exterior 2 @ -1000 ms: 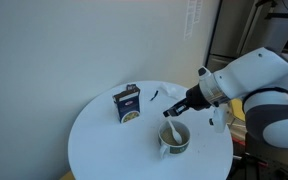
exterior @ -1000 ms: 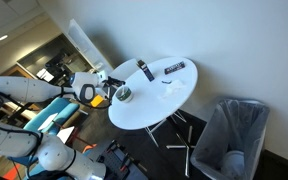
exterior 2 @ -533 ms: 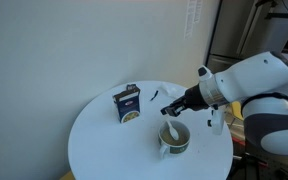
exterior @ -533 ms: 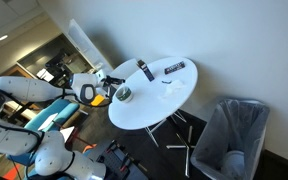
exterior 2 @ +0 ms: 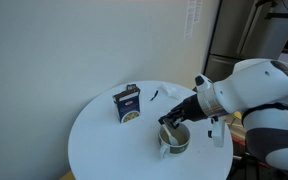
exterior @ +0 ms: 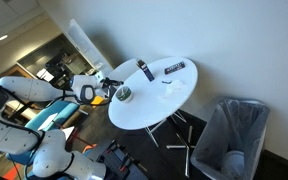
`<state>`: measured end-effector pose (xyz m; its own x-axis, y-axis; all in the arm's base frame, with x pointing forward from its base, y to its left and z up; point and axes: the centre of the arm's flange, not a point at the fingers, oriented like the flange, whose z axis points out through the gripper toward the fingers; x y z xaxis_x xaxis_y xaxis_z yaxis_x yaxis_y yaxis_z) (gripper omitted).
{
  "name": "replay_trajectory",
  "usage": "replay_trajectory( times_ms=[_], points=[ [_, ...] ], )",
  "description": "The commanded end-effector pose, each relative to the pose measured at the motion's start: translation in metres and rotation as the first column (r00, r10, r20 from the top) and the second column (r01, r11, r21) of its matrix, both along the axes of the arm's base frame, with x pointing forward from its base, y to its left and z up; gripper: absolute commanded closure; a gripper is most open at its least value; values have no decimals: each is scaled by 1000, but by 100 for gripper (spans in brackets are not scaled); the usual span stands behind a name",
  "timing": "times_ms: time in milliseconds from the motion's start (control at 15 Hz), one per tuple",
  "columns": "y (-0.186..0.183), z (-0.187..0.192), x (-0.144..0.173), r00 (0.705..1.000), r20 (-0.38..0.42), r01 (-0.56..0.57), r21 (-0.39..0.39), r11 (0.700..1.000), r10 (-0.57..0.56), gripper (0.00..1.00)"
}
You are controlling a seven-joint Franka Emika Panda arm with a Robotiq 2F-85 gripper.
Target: Use the white spoon to stir the contents in the white and green mug
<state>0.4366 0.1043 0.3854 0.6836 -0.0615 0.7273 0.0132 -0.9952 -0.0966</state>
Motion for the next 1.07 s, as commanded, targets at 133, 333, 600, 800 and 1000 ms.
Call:
replay_trajectory(
  times_ms=[133,333,600,800,1000],
  points=[
    [4,-11,2,999,-19,30,-71,997,-32,97],
    [-2,-10,1,998,-20,55,-104,993,-58,97],
    [-4,-13,3,999,15,42,-118,992,-41,97],
    [-2,-21,4,999,39,13,-111,994,-9,97],
    [3,-24,4,996,82,-10,-112,994,19,97]
  ],
)
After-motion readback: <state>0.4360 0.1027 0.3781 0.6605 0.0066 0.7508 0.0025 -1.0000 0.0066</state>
